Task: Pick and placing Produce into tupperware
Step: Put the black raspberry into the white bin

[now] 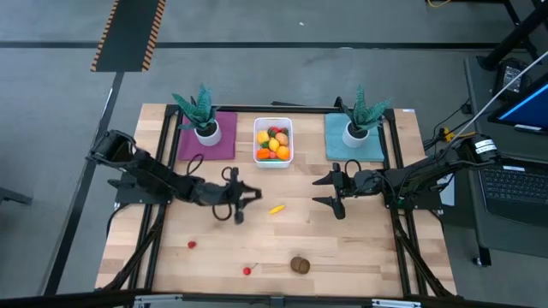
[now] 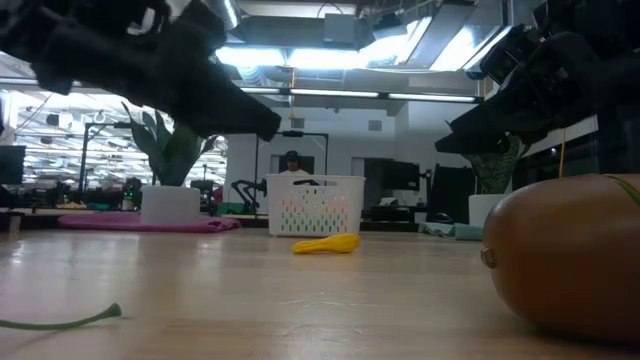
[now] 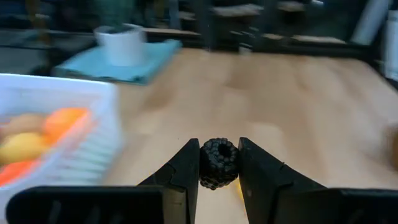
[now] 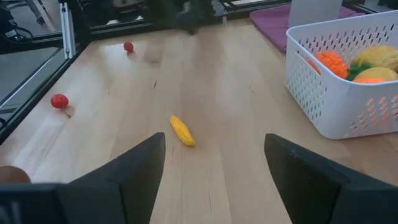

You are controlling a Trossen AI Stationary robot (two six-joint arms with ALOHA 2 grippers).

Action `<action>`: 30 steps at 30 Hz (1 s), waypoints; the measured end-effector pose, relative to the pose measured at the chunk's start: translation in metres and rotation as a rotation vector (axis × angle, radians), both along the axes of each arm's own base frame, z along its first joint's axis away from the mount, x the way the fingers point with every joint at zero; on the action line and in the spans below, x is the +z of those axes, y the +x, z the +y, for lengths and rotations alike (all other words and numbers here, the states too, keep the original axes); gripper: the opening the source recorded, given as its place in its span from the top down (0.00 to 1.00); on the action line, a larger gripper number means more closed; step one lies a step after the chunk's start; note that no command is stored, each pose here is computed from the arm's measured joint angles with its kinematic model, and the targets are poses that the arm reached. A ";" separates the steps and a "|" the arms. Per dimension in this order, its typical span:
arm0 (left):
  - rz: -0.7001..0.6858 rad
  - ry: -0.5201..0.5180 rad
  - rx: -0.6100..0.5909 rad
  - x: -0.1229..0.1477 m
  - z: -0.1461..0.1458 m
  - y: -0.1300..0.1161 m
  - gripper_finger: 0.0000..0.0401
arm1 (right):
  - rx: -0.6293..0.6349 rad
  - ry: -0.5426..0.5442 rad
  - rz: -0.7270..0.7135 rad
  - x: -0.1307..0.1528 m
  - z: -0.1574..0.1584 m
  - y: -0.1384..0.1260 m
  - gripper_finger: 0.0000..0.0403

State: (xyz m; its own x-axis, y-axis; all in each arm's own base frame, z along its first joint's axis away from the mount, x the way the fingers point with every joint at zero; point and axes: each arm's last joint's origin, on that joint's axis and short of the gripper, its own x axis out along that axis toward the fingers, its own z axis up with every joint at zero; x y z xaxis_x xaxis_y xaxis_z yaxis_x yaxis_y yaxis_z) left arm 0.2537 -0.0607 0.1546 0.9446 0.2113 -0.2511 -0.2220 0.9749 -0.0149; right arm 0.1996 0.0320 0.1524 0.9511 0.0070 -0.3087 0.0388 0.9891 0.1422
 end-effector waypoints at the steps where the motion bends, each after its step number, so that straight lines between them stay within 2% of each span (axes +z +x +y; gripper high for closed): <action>1: -0.007 0.000 0.040 0.001 0.005 0.001 0.80 | 0.000 0.000 0.000 0.000 0.000 0.000 0.32; 4: -0.028 -0.004 0.132 0.002 0.018 0.003 0.78 | 0.000 0.000 0.000 0.000 0.000 0.000 0.32; 8: -0.038 -0.007 0.189 0.003 0.034 0.006 0.80 | -0.009 -0.003 -0.001 0.000 0.000 0.000 0.32; 18: -0.099 -0.021 0.202 0.019 0.066 0.020 0.80 | -0.061 -0.023 -0.004 0.000 -0.002 0.000 0.32; 23: -0.102 0.022 0.229 0.031 0.078 0.030 0.80 | -0.061 -0.023 -0.004 0.000 -0.002 0.000 0.32; 25: -0.075 0.028 0.255 0.037 0.086 0.035 0.80 | -0.061 -0.023 -0.004 0.000 -0.002 0.000 0.32; 30: 0.102 0.014 0.271 0.046 0.108 0.051 0.80 | -0.061 -0.023 -0.004 0.000 -0.002 0.000 0.32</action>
State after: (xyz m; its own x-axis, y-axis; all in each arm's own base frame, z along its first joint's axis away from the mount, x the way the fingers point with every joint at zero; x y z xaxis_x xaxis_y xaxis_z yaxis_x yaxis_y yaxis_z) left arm 0.3043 0.0469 0.2003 0.8235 0.4564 -0.3370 -0.4739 0.8800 0.0338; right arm 0.1996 0.0300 0.1526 0.9508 -0.0576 -0.3044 0.0984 0.9879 0.1202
